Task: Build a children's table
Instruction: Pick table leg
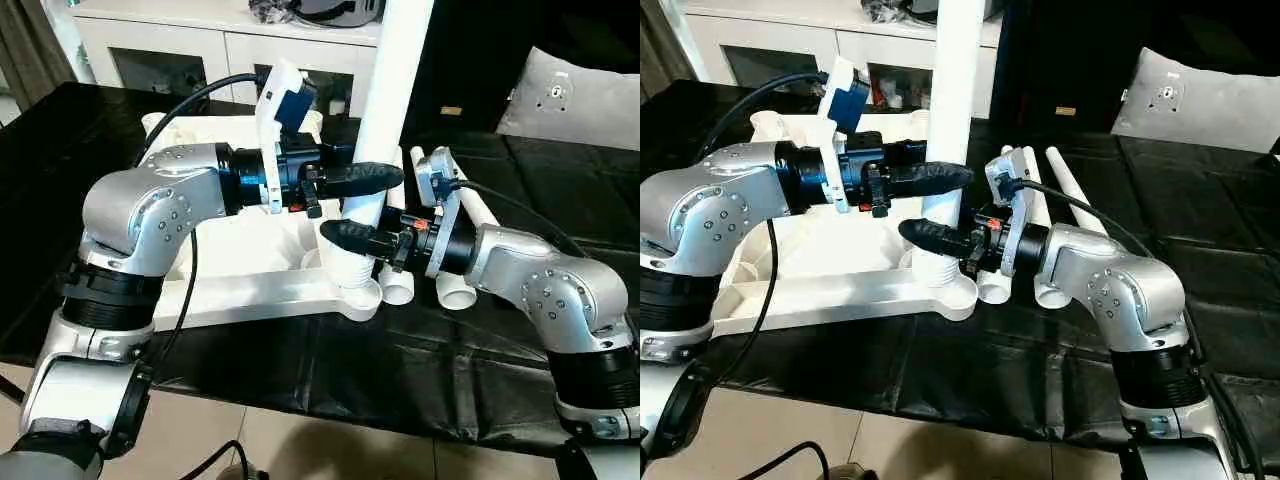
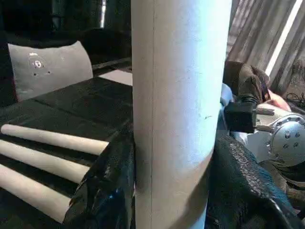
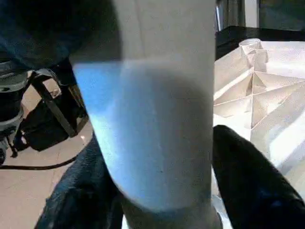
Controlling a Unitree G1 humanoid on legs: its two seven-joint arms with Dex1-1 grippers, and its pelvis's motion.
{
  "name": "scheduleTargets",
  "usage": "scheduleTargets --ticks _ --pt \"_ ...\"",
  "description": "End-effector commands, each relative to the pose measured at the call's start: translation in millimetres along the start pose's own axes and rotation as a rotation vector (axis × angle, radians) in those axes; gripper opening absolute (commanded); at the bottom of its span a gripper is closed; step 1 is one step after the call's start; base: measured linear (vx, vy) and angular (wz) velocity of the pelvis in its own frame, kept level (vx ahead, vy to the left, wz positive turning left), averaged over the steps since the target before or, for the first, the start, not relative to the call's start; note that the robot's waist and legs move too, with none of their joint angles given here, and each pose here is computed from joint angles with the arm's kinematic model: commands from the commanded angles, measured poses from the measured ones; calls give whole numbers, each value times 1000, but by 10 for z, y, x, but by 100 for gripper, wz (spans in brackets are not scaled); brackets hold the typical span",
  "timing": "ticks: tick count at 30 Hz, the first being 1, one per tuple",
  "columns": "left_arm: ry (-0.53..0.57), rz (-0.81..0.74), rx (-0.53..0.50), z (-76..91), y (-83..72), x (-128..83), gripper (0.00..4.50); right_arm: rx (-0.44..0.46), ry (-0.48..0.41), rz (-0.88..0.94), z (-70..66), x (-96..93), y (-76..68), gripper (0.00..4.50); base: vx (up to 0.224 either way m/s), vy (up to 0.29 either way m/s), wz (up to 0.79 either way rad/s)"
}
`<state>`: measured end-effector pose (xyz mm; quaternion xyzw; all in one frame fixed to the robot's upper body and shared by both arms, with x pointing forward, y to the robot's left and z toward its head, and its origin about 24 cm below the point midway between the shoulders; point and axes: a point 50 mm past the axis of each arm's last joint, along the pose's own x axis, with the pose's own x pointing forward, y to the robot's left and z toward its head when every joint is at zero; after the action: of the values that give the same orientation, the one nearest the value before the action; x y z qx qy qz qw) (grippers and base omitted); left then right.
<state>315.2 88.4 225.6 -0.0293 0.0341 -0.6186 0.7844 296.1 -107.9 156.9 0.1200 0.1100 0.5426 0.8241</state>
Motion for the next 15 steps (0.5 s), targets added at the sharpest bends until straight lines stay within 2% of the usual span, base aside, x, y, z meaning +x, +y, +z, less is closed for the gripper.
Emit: scheduleTargets --ticks 1,4,5,15 --pt "-9 -56 20 29 -80 34 186 14 9 -24 -24 -14 -36 264 0 0 0" --pt "-4 -61 24 24 -82 35 186 19 7 -20 -27 -15 -32 246 0 0 0" --pt "-5 -61 25 26 -81 38 186 21 9 -16 -32 -17 -28 223 0 0 0" --pt "-1 -72 32 33 -87 50 186 24 43 -13 -81 -19 -23 201 0 0 0"
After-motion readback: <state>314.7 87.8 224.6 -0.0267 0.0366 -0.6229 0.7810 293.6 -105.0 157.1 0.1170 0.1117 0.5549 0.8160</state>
